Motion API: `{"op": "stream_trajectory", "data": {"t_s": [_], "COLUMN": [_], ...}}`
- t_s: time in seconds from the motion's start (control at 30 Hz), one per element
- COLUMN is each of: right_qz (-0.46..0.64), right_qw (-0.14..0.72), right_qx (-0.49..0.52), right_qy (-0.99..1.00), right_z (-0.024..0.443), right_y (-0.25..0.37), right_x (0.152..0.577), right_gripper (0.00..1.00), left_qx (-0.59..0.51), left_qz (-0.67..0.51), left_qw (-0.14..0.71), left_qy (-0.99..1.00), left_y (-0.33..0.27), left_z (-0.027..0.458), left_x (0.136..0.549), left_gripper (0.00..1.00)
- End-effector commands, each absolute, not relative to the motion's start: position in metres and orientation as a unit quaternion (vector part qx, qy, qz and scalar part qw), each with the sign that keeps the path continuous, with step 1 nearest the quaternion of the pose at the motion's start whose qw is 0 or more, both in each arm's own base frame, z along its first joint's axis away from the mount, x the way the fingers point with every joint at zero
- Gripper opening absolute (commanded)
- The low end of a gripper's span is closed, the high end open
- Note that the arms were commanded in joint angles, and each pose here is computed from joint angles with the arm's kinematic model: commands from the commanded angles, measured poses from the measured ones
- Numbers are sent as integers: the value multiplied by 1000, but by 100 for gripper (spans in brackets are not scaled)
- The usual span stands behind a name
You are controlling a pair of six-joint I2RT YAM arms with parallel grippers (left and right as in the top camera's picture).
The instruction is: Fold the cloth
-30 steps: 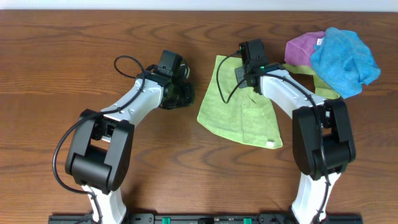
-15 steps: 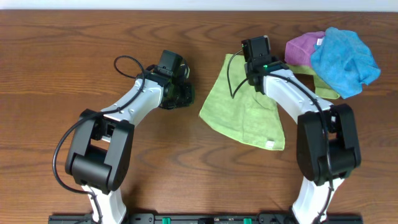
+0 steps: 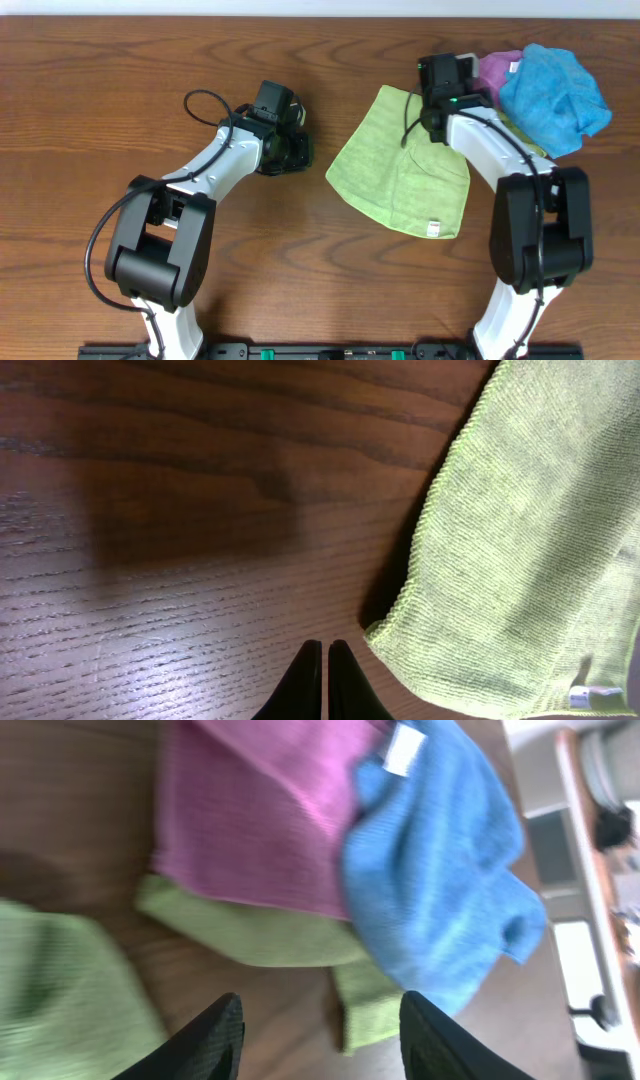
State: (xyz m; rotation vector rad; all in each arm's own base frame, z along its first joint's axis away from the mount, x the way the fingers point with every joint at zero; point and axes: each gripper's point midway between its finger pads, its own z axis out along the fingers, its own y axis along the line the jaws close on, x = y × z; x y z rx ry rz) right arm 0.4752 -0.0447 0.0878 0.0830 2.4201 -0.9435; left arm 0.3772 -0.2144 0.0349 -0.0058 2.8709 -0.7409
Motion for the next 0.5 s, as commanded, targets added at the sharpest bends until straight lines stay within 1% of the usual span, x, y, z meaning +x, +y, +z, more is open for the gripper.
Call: {"op": "stream_trajectory", "data": {"t_s": [0.0, 0.23, 0.47], "right_qz": [-355, -187, -113], "right_qw": [278, 255, 253], "right_qx": [45, -13, -7], "right_qy": [892, 949, 961], "right_z": [105, 75, 63], "right_y": [-52, 3, 17], "right_x": [475, 473, 476], "right_gripper": [51, 50, 52], "left_qx": [-3, 0, 4], "left_qz": [-261, -271, -301], "left_qw": [103, 103, 88], "left_qy": [960, 957, 949], "left_y": [-217, -220, -230], "left_z": [50, 52, 57], "left_x": [384, 384, 379], "left_gripper": [6, 6, 5]}}
